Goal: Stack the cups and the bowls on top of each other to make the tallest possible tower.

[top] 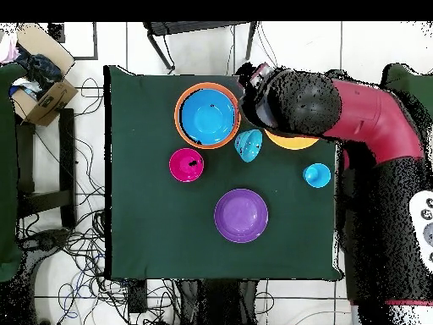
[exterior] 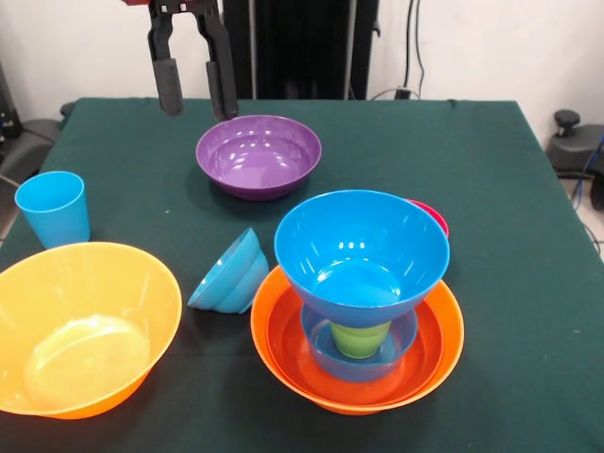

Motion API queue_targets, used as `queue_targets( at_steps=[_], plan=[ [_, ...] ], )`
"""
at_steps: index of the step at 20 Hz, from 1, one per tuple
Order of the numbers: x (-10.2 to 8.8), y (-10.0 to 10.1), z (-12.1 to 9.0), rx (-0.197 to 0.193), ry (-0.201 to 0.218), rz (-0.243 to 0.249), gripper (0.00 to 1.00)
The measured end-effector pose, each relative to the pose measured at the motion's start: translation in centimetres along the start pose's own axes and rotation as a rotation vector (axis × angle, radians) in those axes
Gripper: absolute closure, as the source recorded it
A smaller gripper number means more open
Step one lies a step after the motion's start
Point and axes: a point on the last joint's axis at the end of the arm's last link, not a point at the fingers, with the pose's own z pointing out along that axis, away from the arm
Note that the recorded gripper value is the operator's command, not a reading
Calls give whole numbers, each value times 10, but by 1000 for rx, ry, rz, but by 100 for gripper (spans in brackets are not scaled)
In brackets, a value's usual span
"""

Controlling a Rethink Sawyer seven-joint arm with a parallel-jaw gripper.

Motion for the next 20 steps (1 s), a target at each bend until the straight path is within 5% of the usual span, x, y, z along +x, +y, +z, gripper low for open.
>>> queue_targets(
  at_steps=[8, 20],
  plan=[
    [-4, -4, -5, 41, 53, 7, 0],
    [-34, -10, 25, 32, 37, 31, 0]
  ],
)
